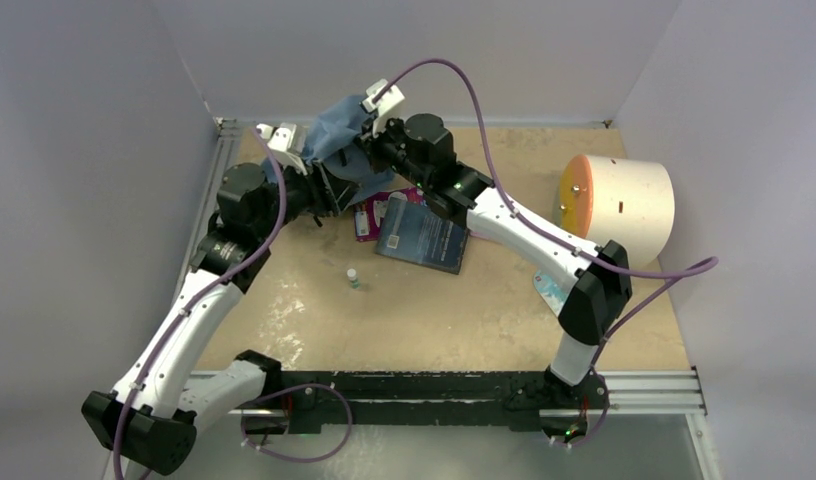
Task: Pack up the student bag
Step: Unzip the student bag at the center of the board.
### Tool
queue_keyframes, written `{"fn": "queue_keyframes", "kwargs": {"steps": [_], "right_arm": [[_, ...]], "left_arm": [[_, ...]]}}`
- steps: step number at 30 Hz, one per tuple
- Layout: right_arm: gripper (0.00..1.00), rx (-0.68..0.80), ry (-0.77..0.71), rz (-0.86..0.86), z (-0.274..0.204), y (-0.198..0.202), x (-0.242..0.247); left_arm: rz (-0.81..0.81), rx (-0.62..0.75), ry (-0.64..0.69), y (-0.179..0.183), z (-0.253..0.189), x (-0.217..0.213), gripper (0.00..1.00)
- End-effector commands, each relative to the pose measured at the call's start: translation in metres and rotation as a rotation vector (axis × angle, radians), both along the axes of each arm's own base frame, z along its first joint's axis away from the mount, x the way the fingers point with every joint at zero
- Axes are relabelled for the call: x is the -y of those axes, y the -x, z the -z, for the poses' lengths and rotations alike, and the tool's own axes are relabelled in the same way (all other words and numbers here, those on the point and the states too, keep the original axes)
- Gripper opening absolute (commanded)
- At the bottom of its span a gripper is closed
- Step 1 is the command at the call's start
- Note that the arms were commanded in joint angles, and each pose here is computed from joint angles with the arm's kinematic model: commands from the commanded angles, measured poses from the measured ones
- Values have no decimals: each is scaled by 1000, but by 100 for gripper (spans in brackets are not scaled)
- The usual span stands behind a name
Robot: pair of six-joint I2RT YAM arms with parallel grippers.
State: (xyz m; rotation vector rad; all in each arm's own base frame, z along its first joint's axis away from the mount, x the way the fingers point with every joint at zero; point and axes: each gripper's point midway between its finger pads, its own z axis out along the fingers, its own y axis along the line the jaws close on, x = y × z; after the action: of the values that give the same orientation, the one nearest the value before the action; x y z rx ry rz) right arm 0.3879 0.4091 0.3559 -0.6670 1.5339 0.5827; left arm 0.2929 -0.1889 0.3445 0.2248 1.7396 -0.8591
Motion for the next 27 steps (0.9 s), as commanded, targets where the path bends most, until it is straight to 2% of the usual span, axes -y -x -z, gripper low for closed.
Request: {"fn": "queue_keyframes", "kwargs": {"steps": [1, 10, 18, 27], "right_arm": [[0, 59, -90, -19, -44, 13, 5], [0, 65, -97, -30, -47, 16, 6], [0, 67, -99, -34, -48, 17, 6], [0, 61, -93, -57, -46, 20, 3]], "left_arm": [[-59, 112, 37, -16, -28, -5, 46], [-125, 127, -8, -36, -22, -11, 47], [-200, 133, -68, -38, -22, -27, 48], [-261, 199, -111, -46, -29, -38, 50]]}}
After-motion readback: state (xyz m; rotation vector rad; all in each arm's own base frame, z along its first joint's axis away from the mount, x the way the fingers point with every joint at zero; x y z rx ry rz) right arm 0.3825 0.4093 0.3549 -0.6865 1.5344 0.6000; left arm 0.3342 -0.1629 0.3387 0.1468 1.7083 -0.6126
